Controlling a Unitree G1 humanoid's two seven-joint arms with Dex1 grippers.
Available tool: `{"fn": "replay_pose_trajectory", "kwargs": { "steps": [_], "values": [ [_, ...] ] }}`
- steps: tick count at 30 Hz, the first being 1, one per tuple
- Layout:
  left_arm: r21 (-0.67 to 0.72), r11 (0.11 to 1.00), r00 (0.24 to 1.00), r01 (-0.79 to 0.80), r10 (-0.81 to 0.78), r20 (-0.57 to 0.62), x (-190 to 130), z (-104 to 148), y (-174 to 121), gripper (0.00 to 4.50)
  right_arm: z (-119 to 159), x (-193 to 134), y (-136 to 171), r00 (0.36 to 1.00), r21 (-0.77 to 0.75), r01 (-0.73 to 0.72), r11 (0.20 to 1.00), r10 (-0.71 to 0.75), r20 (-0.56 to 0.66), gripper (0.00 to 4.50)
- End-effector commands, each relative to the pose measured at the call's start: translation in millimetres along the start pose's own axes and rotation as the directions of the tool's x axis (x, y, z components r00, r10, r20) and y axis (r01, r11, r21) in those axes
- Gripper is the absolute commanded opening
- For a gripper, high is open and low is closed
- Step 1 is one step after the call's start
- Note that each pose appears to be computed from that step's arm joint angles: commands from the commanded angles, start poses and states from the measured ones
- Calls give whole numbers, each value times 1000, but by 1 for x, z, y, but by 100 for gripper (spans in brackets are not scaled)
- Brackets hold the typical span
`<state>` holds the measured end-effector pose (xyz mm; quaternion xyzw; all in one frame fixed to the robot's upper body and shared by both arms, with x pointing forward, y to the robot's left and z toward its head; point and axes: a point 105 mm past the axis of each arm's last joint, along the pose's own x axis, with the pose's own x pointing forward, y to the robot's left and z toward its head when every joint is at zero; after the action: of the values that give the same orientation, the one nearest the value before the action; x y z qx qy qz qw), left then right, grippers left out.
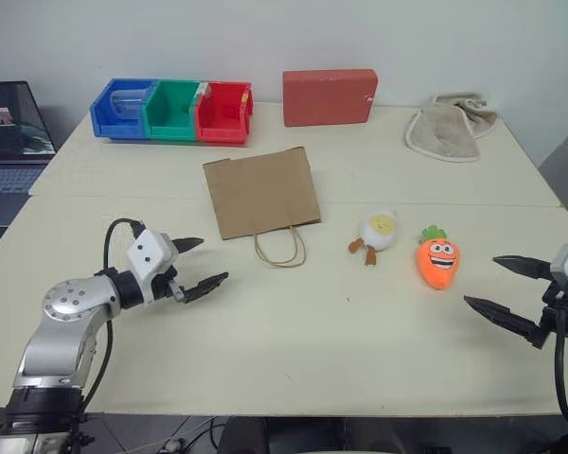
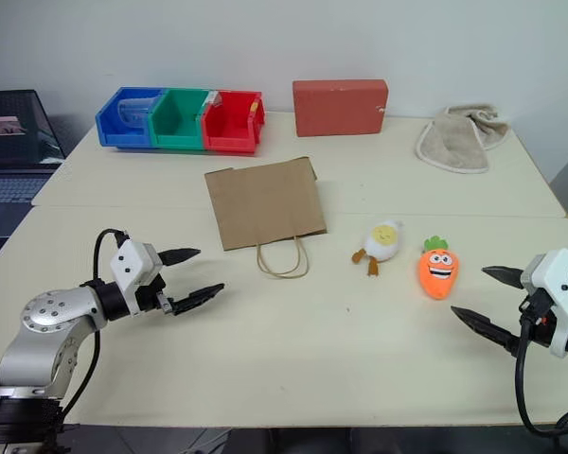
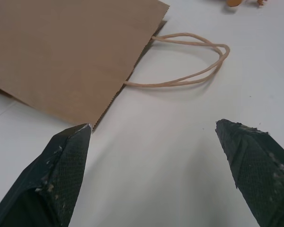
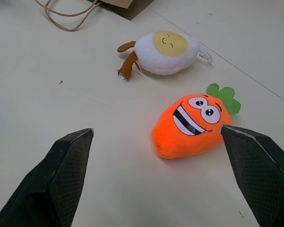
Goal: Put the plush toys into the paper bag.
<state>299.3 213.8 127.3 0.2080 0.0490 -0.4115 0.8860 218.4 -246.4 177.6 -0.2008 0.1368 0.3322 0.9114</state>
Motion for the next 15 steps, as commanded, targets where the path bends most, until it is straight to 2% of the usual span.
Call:
{"fn": "replay_pose_trajectory", "kwargs": {
  "steps": [1,5,15],
  "values": [
    [100,989,992,109,-114,45,16,21,-16,450,22,6,13,997,-56,-45,997,48,54,447],
    [59,985,984,161,-165,73,33,31,-23,450,33,16,26,994,-71,-79,994,84,72,447],
    [137,954,957,266,-279,85,83,35,-34,450,59,35,58,982,-96,-142,985,152,108,447]
  ]
}}
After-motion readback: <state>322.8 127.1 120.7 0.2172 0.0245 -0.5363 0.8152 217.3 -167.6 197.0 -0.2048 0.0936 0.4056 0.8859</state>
